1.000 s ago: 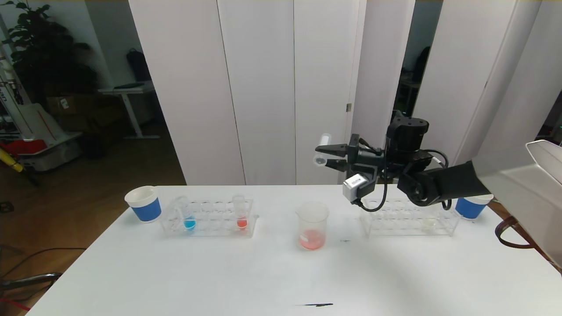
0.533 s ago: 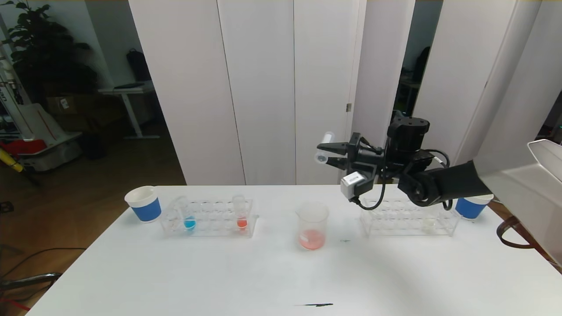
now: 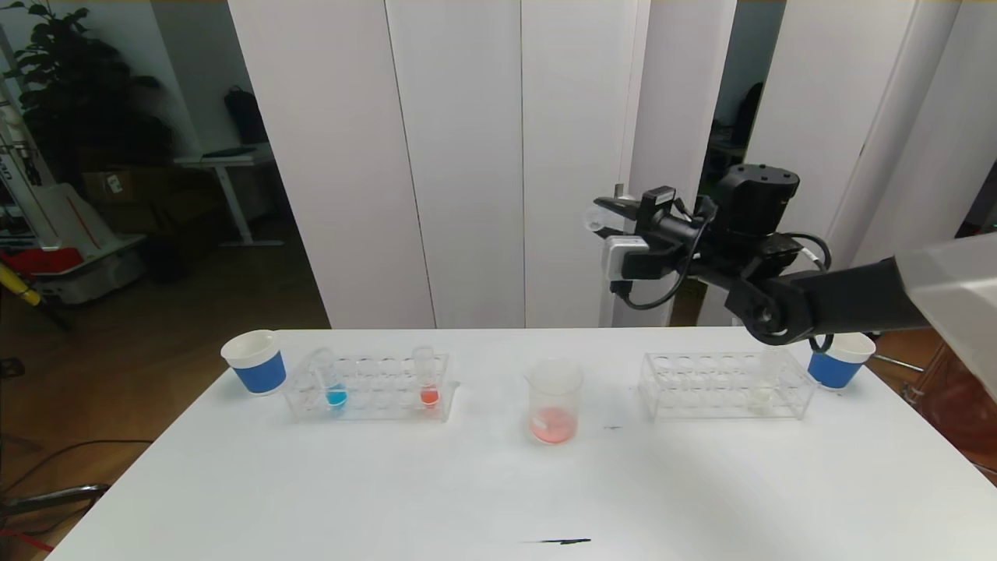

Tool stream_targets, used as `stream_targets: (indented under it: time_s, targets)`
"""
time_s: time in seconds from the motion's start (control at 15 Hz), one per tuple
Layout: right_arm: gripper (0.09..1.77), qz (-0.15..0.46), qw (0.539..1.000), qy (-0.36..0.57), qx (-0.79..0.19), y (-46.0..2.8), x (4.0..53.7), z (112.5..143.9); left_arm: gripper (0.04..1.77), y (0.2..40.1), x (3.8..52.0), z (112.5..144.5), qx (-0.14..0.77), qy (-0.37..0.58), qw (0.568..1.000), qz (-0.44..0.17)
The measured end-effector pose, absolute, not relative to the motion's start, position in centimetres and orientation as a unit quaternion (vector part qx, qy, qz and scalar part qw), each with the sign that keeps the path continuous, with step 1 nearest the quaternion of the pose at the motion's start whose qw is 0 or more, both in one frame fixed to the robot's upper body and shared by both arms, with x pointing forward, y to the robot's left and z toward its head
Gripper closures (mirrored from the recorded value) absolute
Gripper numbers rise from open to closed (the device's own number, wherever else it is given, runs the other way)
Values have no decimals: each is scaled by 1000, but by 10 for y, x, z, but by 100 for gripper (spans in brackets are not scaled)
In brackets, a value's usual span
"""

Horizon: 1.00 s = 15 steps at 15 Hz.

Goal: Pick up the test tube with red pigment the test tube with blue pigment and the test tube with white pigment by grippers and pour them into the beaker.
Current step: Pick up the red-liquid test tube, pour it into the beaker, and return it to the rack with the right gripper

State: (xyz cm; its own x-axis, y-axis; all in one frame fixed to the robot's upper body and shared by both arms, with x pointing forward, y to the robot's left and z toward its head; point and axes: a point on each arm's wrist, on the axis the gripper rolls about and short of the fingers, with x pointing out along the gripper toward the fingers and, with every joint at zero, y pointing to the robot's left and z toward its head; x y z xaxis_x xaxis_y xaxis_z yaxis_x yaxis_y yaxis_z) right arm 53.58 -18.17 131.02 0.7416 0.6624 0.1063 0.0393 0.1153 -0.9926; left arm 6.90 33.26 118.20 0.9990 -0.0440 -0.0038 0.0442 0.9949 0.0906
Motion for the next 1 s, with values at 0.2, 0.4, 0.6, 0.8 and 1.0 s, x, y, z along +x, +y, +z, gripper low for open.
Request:
stream_targets:
  time_s: [0.2,0.4,0.6,0.8,1.0]
  targets:
    - [128,164,782,-227,-557,-188,525,1335,6,333,69,1182,46,1,999,-22]
    - [128,85,869,-196,-447,-194,513,1351,6,333,69,1182,46,1,999,-22]
    - [128,35,938,-160,-305,-196,498,1355,6,333,69,1182,45,1,999,-22]
    - [128,16,980,-108,-166,-197,480,1342,6,333,69,1182,45,1,999,-22]
    - [128,24,997,-53,-51,-203,457,1320,6,333,69,1182,46,1,999,-22]
